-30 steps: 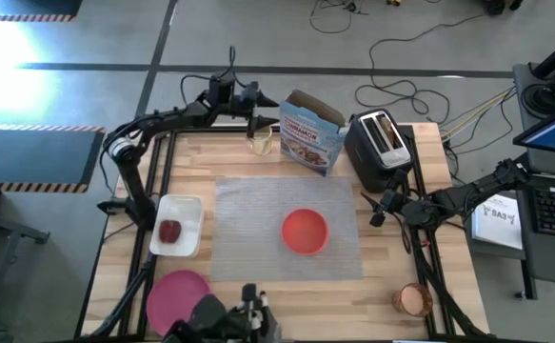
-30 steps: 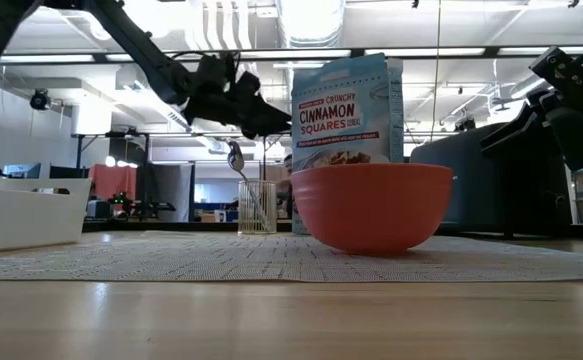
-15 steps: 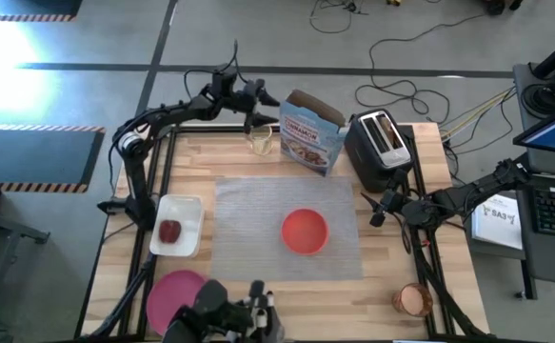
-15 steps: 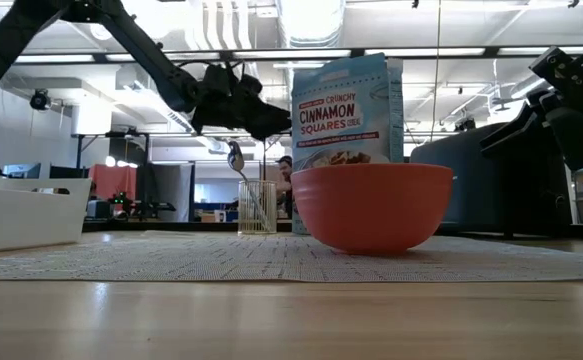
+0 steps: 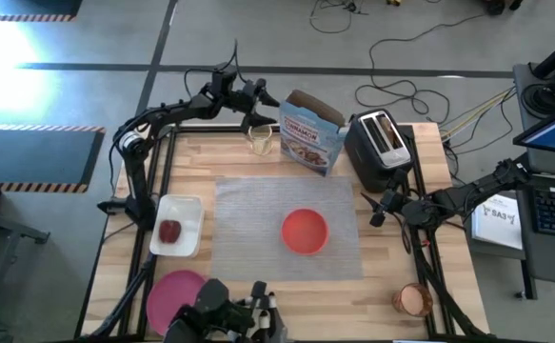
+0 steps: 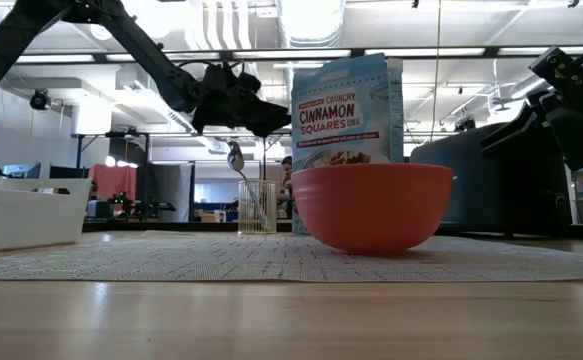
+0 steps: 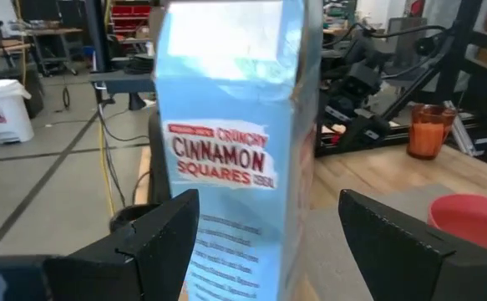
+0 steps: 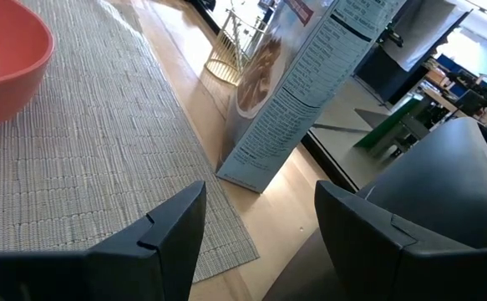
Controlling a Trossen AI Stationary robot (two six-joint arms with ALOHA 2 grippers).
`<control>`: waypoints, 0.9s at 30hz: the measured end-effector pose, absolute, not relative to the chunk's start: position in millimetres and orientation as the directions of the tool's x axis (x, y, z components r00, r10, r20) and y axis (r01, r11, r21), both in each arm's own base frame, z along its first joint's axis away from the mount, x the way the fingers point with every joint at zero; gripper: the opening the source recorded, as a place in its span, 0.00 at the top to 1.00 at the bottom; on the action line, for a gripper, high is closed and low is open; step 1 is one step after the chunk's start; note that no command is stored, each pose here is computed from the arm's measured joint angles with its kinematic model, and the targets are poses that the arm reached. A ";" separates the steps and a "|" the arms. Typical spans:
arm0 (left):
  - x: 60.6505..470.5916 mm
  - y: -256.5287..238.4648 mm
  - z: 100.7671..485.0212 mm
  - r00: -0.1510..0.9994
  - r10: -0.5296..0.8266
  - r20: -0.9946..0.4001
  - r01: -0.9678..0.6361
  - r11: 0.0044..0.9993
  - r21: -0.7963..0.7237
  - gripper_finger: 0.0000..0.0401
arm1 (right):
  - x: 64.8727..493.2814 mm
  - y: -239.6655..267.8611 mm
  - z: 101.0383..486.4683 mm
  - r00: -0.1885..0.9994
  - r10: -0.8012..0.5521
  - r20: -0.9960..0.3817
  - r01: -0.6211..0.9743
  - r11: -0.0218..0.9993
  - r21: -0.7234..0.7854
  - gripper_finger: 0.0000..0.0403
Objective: Arrange a breakfast setting
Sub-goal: Move the blue cereal to the top left of the table
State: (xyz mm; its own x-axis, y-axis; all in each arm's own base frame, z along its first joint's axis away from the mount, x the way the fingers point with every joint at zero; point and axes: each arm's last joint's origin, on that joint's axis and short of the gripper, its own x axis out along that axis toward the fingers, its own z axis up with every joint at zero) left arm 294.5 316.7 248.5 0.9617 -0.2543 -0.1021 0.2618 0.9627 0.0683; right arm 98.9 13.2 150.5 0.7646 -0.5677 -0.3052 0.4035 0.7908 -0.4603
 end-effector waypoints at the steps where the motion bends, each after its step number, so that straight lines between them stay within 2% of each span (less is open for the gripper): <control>1: 294.9 317.2 250.1 0.963 -0.251 -0.101 0.259 0.963 0.074 0.32 | 98.9 13.2 150.4 0.765 -0.568 -0.305 0.403 0.791 -0.460 0.47; 8: 306.6 317.8 247.6 0.953 -0.289 -0.095 0.296 0.952 0.078 0.32 | 98.9 13.2 150.5 0.765 -0.568 -0.305 0.404 0.791 -0.460 0.47; 19: 340.0 345.3 237.2 0.893 -0.448 -0.050 0.443 0.893 -0.086 0.33 | 98.9 13.2 150.4 0.765 -0.568 -0.305 0.403 0.791 -0.460 0.47; 27: 343.5 343.7 236.7 0.867 -0.496 -0.042 0.485 0.860 -0.158 0.43 | 98.9 13.2 150.5 0.764 -0.568 -0.305 0.403 0.791 -0.461 0.47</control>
State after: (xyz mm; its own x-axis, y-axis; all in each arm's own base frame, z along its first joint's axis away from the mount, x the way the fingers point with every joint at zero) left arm 343.5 343.7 236.7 0.8672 -0.4962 -0.0418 0.4847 0.8603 -0.1577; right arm 98.9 13.2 150.5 0.7644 -0.5679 -0.3053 0.4035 0.7906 -0.4606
